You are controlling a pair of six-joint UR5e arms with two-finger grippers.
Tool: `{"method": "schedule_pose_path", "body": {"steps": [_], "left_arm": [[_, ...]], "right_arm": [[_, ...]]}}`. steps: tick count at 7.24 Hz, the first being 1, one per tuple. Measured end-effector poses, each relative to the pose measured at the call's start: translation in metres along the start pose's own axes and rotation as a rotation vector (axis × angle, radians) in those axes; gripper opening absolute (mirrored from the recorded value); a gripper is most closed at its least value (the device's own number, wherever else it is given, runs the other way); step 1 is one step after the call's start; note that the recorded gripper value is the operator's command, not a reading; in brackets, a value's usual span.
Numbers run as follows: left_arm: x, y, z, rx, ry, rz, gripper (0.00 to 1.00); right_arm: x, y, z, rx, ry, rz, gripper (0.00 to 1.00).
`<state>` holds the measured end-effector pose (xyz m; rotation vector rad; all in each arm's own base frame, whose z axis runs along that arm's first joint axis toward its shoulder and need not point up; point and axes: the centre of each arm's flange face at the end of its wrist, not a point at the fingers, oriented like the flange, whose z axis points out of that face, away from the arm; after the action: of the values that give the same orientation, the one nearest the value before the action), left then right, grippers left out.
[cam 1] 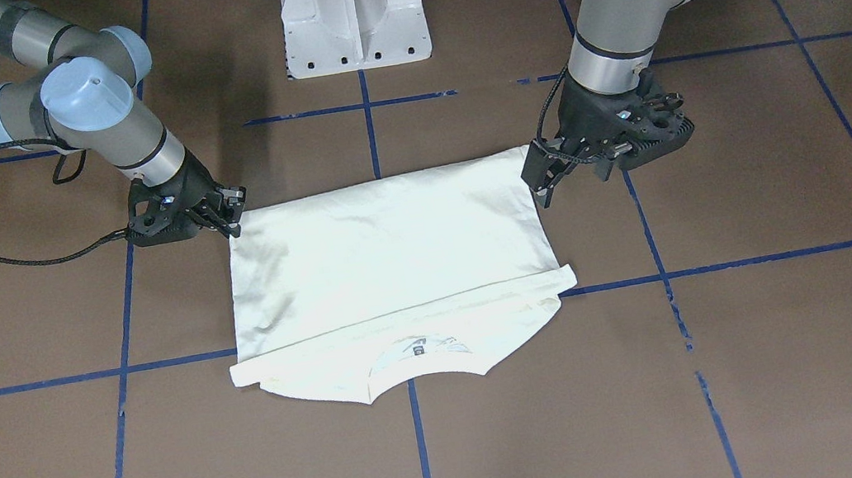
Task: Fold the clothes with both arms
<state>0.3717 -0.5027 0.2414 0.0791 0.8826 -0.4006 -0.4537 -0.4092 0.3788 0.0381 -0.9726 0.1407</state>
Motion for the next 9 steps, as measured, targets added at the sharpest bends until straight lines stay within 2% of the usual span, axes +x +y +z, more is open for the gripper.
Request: {"method": "schedule_pose_path", "body": {"steps": [2,3,5,8,9], "left_arm": [[0.000,0.000,0.001,0.001,-0.001,0.001,1.00],[0.000,0.000,0.000,0.001,0.000,0.000,1.00],[0.001,0.000,-0.001,0.002,0.003,-0.003,1.00],[0.006,0.011,0.002,-0.011,0.007,-0.008,1.00],[0.008,0.016,0.004,-0.018,0.007,-0.005,1.00]], "right_arm": [[0.002,0.007,-0.006,-0.015,-0.010,-0.002,0.00],[0.012,0.021,-0.010,-0.032,-0.006,-0.008,0.00],[0.043,0.077,-0.022,-0.098,0.012,-0.017,0.00],[0.063,0.176,-0.054,-0.243,0.026,0.024,0.00],[0.058,0.203,-0.061,-0.289,0.025,0.045,0.99]]}}
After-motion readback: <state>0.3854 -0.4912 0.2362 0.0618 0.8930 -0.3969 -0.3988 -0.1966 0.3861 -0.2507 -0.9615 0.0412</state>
